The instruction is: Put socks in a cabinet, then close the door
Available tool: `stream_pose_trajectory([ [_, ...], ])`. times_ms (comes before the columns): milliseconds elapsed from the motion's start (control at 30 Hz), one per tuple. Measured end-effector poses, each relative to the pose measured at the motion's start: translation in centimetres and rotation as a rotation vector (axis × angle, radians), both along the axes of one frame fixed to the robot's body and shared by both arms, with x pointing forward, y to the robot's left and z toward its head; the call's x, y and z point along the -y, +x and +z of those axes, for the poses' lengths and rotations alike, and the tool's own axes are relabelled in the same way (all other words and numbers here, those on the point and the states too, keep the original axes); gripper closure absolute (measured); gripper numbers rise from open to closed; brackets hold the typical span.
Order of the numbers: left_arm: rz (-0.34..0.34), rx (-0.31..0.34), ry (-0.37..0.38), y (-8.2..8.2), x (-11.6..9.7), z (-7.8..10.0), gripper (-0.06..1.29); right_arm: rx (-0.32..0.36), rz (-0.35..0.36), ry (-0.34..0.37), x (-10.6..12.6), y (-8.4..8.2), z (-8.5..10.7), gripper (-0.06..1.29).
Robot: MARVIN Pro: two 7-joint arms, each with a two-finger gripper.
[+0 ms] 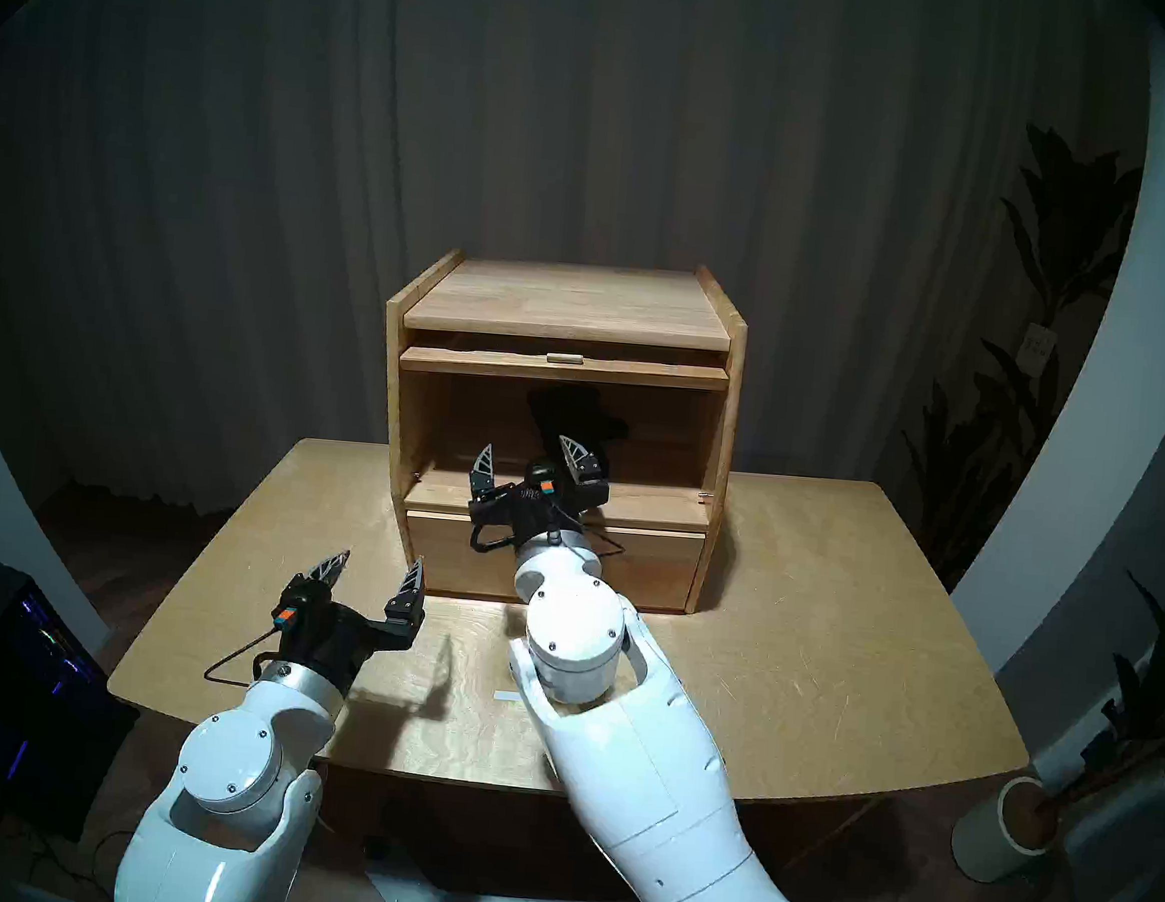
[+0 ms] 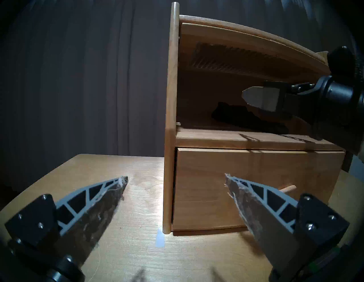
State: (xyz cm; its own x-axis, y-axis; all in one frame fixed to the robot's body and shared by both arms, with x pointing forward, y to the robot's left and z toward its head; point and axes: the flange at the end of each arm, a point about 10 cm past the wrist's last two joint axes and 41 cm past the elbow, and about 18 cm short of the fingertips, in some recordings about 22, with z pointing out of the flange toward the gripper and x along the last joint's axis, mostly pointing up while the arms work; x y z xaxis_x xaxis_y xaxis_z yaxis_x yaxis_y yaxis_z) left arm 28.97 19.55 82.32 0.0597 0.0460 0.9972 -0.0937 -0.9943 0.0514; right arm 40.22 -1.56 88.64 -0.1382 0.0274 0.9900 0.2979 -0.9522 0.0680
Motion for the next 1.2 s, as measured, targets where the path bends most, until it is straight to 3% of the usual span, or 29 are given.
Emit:
stream_pose_trajectory([
  [200,0.000,-0.003,-0.001,0.0,0.0,-0.1,-0.02,0.029,0.031,0.010,0.5,-1.3,0.7,-0.02],
  [333,-0.001,-0.006,-0.002,0.0,0.0,-0.2,-0.02,0.086,0.038,0.027,1.5,-1.6,2.5,-0.02],
  [500,-0.001,-0.008,-0.003,0.0,0.0,-0.3,-0.02,0.163,0.037,0.050,2.4,-1.6,4.9,-0.02],
  [733,-0.001,-0.013,-0.004,0.0,0.0,-0.5,-0.02,0.321,0.017,0.094,4.5,-1.7,10.0,-0.02],
  [900,-0.001,-0.016,-0.005,0.0,0.0,-0.6,-0.02,0.463,-0.055,0.122,7.8,-1.7,14.5,-0.02],
  [1200,-0.002,-0.015,-0.007,0.1,0.0,-0.6,-0.02,0.639,-0.269,0.131,15.0,-3.2,19.5,-0.02],
])
